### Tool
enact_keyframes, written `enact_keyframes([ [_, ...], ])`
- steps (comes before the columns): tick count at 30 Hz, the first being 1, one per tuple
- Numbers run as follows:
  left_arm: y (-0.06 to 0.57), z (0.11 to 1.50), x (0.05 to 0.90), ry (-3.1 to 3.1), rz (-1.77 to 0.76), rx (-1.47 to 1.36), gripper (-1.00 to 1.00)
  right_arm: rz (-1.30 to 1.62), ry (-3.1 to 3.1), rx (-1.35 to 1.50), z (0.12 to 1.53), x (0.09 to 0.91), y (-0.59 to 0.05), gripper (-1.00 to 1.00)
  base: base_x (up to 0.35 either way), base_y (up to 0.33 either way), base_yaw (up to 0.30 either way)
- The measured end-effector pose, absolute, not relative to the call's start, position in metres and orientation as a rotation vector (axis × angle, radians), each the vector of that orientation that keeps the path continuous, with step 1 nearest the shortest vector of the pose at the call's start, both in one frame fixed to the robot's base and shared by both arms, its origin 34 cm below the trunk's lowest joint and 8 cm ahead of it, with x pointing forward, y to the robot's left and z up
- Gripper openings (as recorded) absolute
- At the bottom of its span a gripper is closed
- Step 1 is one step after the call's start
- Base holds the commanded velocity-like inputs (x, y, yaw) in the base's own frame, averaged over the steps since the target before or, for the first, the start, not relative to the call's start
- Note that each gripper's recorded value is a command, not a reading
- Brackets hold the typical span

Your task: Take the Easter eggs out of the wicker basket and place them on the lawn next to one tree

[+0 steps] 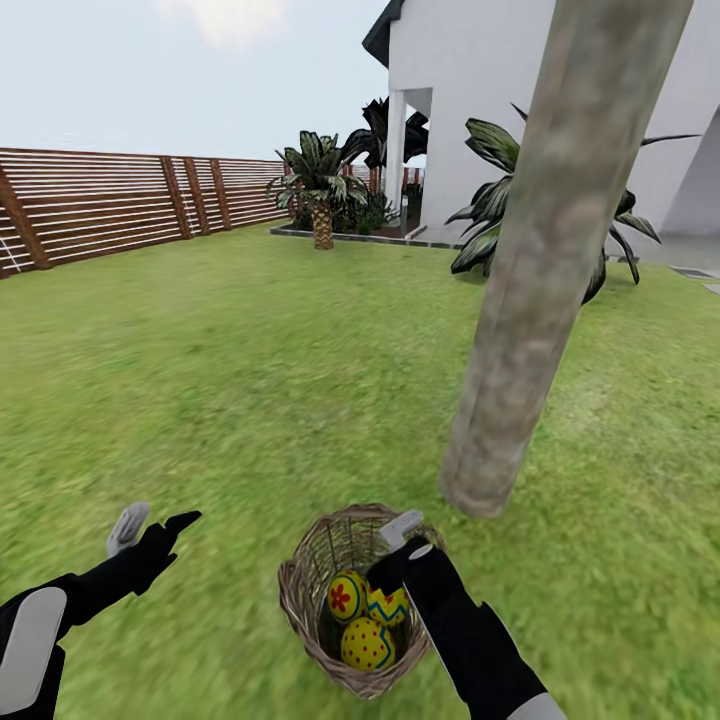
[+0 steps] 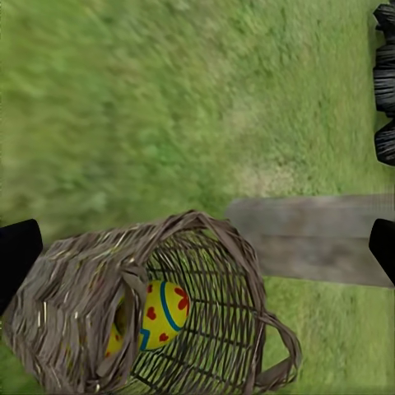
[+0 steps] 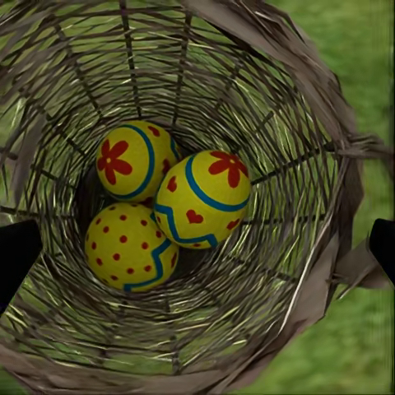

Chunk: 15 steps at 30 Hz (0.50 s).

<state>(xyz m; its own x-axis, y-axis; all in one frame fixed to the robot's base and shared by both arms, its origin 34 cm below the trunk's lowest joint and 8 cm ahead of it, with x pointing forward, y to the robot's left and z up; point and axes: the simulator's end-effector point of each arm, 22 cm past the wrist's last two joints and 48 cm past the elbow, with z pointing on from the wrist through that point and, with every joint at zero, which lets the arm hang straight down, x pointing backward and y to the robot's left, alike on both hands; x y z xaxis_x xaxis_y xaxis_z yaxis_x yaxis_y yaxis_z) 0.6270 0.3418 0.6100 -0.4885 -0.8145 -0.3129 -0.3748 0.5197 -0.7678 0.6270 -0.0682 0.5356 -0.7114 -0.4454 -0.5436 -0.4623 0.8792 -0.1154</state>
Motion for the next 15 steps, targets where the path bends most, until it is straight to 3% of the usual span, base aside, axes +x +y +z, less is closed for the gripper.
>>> enact_keyframes([
  [15,0.342,0.578,0.621,2.081,-0.832,-0.964,1.00,0.022,2.460,-0.648,0.505,0.623,-0.070,1.00,0.000,0.000,0.000],
])
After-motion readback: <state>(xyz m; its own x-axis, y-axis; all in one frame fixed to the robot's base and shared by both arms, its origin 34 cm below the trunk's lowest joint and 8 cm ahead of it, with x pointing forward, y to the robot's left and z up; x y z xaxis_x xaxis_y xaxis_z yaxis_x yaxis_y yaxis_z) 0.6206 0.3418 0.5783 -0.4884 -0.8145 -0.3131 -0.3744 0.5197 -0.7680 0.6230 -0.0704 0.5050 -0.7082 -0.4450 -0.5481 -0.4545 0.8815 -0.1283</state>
